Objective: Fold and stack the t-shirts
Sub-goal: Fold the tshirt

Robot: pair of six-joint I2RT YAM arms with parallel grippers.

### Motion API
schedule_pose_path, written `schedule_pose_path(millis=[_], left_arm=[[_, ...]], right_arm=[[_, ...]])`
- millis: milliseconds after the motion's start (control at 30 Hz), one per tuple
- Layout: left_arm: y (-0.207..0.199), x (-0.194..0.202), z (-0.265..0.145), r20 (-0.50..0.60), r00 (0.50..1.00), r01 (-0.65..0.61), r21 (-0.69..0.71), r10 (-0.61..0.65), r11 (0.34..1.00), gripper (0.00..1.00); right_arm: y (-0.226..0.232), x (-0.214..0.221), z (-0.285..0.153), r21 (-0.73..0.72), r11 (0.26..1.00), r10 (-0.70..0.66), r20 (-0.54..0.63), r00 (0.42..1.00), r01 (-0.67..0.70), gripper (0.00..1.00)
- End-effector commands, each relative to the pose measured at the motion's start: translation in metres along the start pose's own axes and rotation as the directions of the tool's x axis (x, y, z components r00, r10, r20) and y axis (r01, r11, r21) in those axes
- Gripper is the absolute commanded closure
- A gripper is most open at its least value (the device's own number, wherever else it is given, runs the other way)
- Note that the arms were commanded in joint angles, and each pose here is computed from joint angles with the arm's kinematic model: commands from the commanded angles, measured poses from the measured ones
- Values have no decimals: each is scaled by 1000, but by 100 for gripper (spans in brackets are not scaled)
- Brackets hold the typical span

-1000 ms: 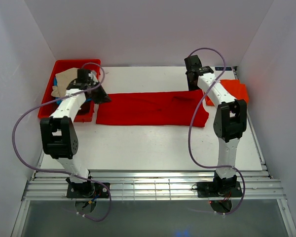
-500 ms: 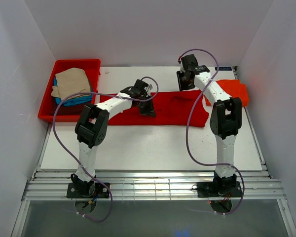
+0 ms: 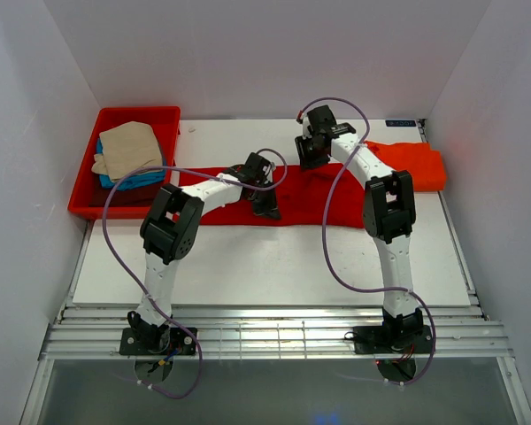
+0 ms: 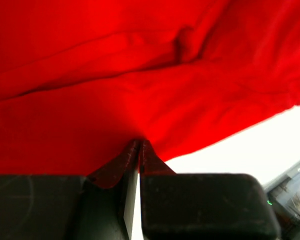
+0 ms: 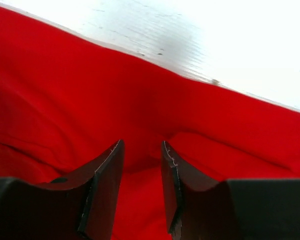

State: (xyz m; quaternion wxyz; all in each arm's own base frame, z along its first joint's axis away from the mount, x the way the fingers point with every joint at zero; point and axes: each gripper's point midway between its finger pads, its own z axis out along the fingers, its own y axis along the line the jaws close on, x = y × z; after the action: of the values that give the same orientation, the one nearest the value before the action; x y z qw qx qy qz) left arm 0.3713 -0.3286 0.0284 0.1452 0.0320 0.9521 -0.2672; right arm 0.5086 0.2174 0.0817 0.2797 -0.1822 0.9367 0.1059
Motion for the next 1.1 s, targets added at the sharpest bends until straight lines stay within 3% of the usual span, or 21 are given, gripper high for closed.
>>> schedule_pose_path(millis=[0, 200, 500, 1067], left_arm=[[6, 15, 9, -21, 1000, 0, -20, -1, 1000, 83], [8, 24, 11, -35, 999, 5, -24, -6, 1000, 83], [9, 28, 10, -44, 999, 7, -22, -8, 1000, 84], [12, 37, 7, -56, 998, 16, -22, -17, 1000, 84]], right_arm=[[18, -14, 7, -43, 998, -37, 38, 999, 39, 59], [11, 8, 21, 51, 994, -92, -28, 995, 94, 59], [-19, 9, 8, 228, 965, -124, -35, 992, 129, 59], [-44, 12, -5, 357, 918, -160, -57, 985, 170, 60]])
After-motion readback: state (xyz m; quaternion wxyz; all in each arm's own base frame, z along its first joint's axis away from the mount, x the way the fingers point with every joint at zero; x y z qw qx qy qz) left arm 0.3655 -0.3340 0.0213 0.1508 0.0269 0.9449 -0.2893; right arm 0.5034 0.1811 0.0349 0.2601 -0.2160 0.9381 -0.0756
